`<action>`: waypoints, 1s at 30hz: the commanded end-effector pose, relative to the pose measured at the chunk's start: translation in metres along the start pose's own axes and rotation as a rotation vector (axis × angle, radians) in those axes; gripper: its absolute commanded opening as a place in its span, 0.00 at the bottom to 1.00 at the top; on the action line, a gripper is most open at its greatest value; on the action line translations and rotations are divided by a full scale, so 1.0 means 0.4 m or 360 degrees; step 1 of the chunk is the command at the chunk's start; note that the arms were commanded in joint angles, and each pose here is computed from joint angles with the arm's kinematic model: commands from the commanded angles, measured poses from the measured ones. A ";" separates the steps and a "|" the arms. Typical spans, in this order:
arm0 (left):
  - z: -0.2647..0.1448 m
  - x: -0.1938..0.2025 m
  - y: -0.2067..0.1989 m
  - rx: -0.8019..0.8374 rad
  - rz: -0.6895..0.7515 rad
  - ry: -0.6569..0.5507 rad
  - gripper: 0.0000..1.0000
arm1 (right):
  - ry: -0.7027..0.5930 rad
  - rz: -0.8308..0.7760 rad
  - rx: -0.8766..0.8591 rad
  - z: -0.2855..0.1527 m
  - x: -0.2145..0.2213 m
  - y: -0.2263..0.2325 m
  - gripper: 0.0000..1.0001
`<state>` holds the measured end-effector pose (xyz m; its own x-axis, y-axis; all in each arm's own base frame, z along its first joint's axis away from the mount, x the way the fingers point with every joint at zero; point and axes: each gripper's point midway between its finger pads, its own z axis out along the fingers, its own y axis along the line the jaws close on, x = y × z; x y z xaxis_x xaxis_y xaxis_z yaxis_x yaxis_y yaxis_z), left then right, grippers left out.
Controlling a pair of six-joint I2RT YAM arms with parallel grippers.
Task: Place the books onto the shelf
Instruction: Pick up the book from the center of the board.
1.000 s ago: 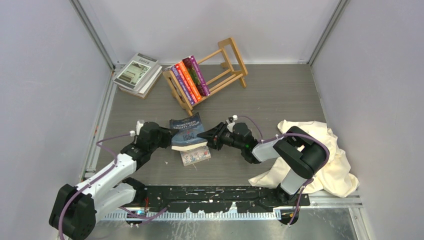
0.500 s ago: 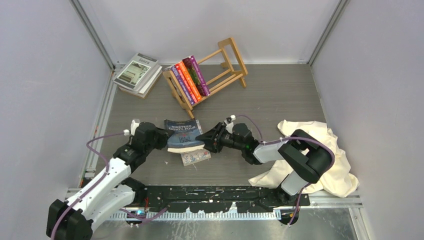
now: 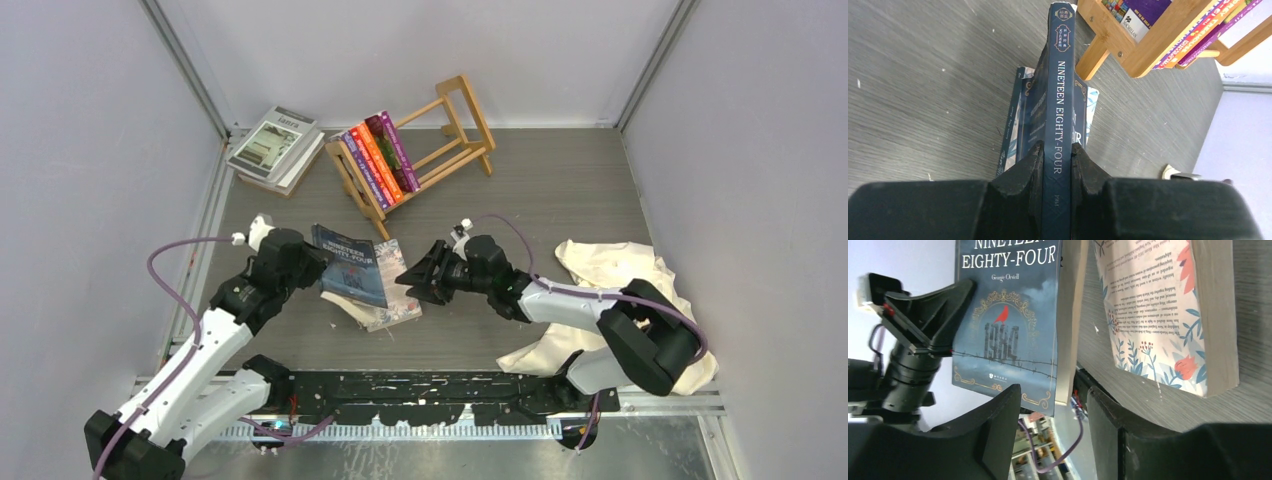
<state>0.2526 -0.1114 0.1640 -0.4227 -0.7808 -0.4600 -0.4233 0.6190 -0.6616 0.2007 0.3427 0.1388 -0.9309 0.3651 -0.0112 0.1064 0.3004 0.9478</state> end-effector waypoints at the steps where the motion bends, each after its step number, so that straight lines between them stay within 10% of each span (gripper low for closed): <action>1: -0.041 -0.084 -0.109 0.0168 0.0098 -0.0160 0.00 | -0.0054 -0.0379 0.0162 -0.031 -0.027 0.037 0.57; 14: -0.045 -0.096 -0.220 0.0165 0.0449 -0.0210 0.00 | -0.0235 -0.1459 0.0639 -0.089 -0.070 0.183 0.57; 30: -0.058 -0.095 -0.284 0.0118 0.0596 -0.0209 0.00 | -0.0522 -0.2226 0.0578 -0.081 0.100 0.342 0.56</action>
<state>0.2842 -0.1458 0.2237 -0.5313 -0.4566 -0.7136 -0.2305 0.8885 -0.3968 0.1596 0.3629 0.2390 -0.3949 -0.2774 -0.8759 -0.6904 0.7185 0.0838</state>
